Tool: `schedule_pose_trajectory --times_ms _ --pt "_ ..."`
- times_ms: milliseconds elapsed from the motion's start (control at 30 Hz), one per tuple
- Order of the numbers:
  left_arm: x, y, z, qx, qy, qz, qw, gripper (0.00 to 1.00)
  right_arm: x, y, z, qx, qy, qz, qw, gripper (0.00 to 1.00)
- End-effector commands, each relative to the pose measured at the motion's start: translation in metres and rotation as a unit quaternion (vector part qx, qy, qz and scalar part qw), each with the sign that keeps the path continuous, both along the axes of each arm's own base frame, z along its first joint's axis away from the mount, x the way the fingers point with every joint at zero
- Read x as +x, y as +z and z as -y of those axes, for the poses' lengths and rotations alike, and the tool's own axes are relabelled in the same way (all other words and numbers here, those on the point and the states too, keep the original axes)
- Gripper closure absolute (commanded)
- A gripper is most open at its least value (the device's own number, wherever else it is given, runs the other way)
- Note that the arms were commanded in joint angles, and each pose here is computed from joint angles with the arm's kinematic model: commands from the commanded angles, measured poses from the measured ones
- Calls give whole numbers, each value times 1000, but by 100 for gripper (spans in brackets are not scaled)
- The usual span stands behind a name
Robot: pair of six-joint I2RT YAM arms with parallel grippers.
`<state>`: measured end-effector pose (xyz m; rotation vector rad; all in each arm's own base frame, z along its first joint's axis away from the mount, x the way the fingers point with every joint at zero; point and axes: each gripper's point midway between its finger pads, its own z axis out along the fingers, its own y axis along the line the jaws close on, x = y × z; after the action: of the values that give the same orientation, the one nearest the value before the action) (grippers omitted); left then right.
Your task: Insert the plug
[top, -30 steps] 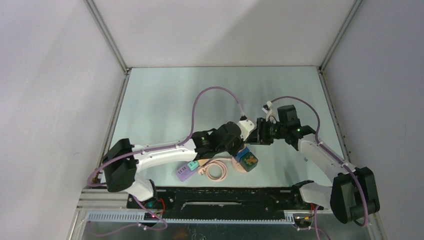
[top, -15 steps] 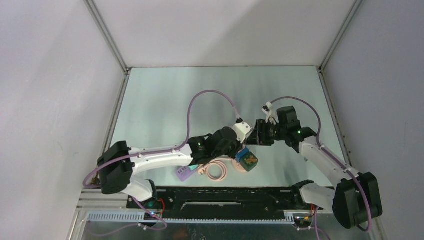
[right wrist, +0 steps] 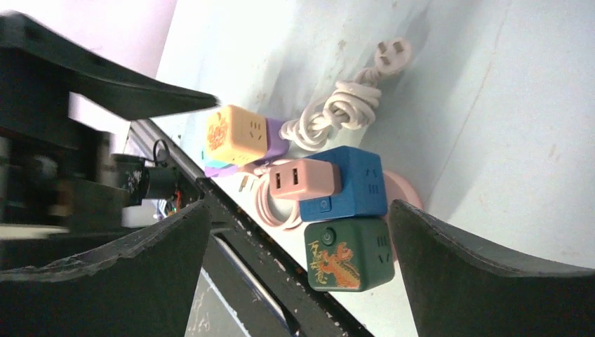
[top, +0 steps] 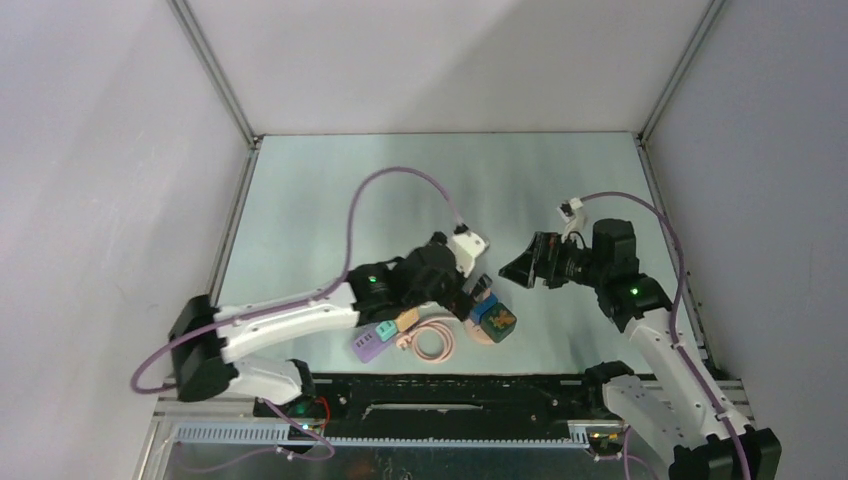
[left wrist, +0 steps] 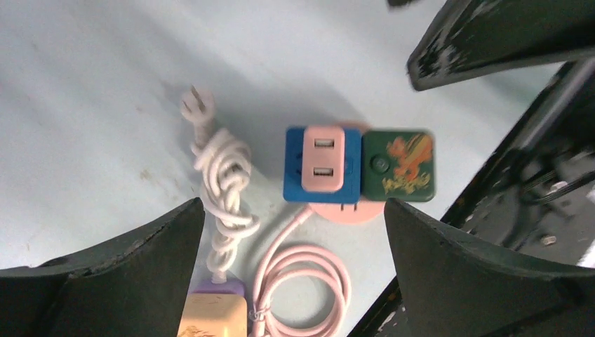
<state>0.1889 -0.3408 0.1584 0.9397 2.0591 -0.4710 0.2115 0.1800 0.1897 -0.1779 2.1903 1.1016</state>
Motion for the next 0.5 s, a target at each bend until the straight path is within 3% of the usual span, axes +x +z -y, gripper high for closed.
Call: schedule_pose_trajectory --times_ms 0,167,467 --pt "20 99 -6 -138 6 50 989 0 10 18 10 10 -18 29 999 0" --pt "47 116 -56 -188 52 45 980 0 19 8 22 -4 -30 21 999 0" --pt "106 102 -181 -237 187 35 953 0 56 -3 53 -59 -92 33 993 1"
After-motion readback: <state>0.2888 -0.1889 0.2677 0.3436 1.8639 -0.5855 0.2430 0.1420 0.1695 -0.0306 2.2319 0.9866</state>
